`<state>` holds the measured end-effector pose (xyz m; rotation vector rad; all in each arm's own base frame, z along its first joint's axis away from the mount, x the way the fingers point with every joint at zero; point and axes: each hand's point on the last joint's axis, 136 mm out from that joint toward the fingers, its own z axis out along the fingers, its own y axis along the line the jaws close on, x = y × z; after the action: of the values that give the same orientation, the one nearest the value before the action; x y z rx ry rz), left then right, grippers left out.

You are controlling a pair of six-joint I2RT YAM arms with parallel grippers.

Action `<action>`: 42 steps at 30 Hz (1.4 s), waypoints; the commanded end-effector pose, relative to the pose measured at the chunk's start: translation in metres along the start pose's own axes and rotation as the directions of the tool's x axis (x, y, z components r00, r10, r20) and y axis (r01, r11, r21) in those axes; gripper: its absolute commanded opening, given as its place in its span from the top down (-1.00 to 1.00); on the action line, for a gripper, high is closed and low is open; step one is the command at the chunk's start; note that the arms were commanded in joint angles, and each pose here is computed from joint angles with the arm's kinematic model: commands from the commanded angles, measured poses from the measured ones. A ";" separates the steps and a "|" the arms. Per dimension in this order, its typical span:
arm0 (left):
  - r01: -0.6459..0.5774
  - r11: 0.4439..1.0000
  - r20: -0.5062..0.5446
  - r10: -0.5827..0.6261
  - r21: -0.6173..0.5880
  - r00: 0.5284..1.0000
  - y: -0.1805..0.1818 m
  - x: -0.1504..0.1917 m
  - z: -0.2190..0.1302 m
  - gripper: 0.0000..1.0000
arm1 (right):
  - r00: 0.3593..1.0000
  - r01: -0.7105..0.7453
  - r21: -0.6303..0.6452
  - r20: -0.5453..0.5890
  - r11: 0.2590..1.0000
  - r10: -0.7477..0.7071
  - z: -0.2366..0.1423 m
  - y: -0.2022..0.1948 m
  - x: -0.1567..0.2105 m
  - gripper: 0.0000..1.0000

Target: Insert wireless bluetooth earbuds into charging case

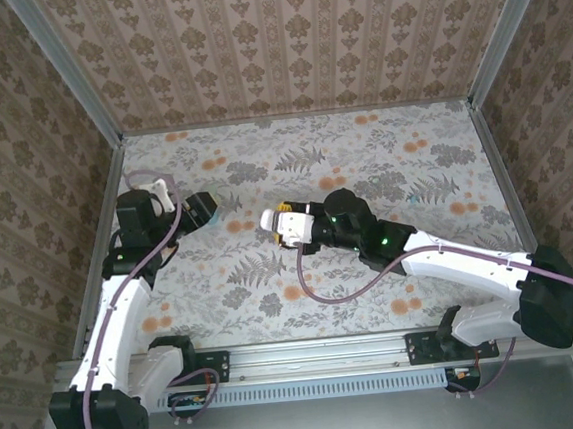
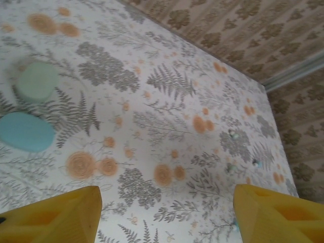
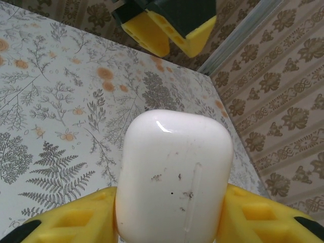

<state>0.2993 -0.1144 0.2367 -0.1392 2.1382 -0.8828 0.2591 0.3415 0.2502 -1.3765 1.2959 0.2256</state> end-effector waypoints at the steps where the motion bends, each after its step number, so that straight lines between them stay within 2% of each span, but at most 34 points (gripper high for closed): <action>1: -0.078 0.992 0.000 0.079 0.102 0.997 -0.022 0.000 -0.001 -0.40 | 0.999 0.046 0.007 0.005 0.999 -0.046 -0.002 -0.001 -0.006 0.09; 8: -0.122 0.970 -0.026 0.130 0.209 0.991 -0.047 0.004 0.002 -0.41 | 1.000 0.012 0.003 -0.017 1.000 -0.012 0.003 0.001 0.000 0.08; 12: -0.159 0.901 -0.075 0.206 0.403 0.976 -0.087 0.019 -0.003 -0.50 | 0.999 0.009 0.018 -0.042 1.000 -0.009 0.004 -0.001 0.006 0.08; 15: -0.153 0.853 -0.146 0.257 0.498 0.955 -0.108 0.038 -0.006 -0.52 | 0.999 0.006 0.027 -0.052 1.000 -0.005 0.005 -0.002 0.009 0.08; 19: -0.135 0.815 -0.207 0.297 0.563 0.932 -0.122 0.057 -0.010 -0.55 | 0.998 -0.008 0.043 -0.058 0.999 0.011 0.007 -0.005 0.010 0.07; 25: -0.147 0.759 -0.222 0.361 0.634 0.906 -0.139 0.075 -0.016 -0.57 | 0.999 -0.023 0.056 -0.047 0.998 0.026 0.007 -0.007 0.008 0.07; 31: -0.136 0.738 -0.256 0.393 0.661 0.883 -0.150 0.084 -0.011 -0.38 | 0.998 -0.032 0.058 -0.043 0.998 0.035 0.007 -0.007 0.008 0.06; 37: -0.142 0.752 -0.267 0.394 0.644 0.879 -0.149 0.086 -0.003 -0.05 | 0.999 -0.043 0.053 -0.025 0.998 0.044 0.005 -0.006 0.004 0.06; 42: -0.138 0.756 -0.283 0.399 0.640 0.872 -0.149 0.086 0.002 0.06 | 0.999 -0.044 0.054 -0.022 0.998 0.045 0.006 -0.007 0.004 0.06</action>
<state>0.2157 -0.2565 0.2653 0.6894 2.0689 -1.4664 0.2686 0.3388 0.2427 -1.3391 1.3553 0.1912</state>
